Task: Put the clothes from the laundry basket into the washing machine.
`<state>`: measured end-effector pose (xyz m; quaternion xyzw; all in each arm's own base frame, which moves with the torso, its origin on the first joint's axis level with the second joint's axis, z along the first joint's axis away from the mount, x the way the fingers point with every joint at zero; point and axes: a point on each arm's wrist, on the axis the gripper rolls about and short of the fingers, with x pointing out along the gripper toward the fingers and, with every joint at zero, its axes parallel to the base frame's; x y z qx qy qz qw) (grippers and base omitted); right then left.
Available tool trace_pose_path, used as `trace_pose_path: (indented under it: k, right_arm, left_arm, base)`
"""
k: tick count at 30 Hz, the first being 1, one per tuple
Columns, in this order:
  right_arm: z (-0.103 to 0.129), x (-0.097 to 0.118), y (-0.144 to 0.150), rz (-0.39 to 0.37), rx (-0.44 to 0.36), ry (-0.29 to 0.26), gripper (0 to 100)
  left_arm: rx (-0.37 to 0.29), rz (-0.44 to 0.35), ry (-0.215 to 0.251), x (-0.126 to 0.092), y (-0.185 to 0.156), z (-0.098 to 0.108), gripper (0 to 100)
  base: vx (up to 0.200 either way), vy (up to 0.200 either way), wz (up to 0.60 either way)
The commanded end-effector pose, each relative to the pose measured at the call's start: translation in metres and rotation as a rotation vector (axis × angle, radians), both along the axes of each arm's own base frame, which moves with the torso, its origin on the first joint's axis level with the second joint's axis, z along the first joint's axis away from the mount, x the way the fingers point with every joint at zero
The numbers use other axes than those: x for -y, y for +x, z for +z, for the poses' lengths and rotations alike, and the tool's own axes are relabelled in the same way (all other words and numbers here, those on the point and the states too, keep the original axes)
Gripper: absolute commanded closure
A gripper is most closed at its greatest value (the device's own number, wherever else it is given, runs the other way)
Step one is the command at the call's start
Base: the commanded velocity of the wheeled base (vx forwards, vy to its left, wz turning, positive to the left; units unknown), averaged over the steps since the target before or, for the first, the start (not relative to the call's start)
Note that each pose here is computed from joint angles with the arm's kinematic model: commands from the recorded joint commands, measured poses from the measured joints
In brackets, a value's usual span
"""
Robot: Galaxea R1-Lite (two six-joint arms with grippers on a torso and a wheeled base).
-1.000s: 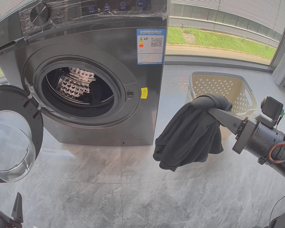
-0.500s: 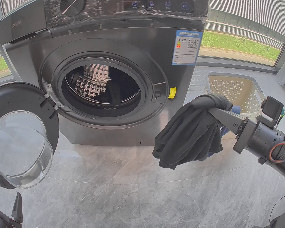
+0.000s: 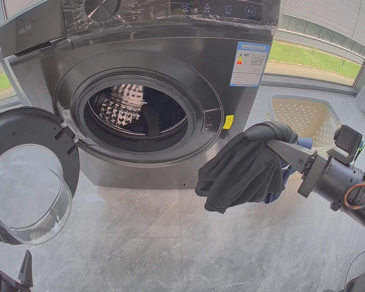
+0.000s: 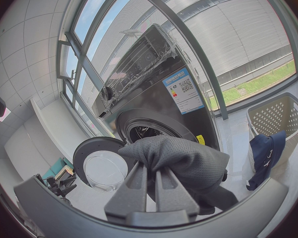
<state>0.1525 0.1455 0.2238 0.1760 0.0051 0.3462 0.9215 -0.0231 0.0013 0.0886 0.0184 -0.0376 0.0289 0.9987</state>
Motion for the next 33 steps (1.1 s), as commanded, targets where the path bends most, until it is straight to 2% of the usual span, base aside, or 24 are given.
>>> trace_pose_path:
  k: [1,13,25,33]
  right_arm:
    - [-0.0005,0.0000,0.0007,-0.002,-0.002,-0.002,100]
    - [-0.0020,-0.0002,0.0023,-0.008,-0.008,-0.006,100]
    - [-0.0057,-0.0030,0.0053,-0.011,-0.021,-0.017,100]
    - [-0.0062,-0.0029,0.0052,-0.011,-0.022,-0.019,100]
  left_arm:
    - [0.000,0.000,-0.001,0.0000,-0.0001,-0.0053,0]
    - [0.001,-0.001,-0.004,0.0000,-0.0001,-0.0053,0]
    - [0.001,-0.002,-0.008,0.0000,-0.0001,-0.0053,0]
    - [0.001,-0.002,-0.007,0.0000,-0.0001,-0.0053,0]
  base:
    - [-0.200,0.000,0.00]
    - [0.000,0.000,0.00]
    - [0.000,0.200,0.00]
    - [0.000,0.000,0.00]
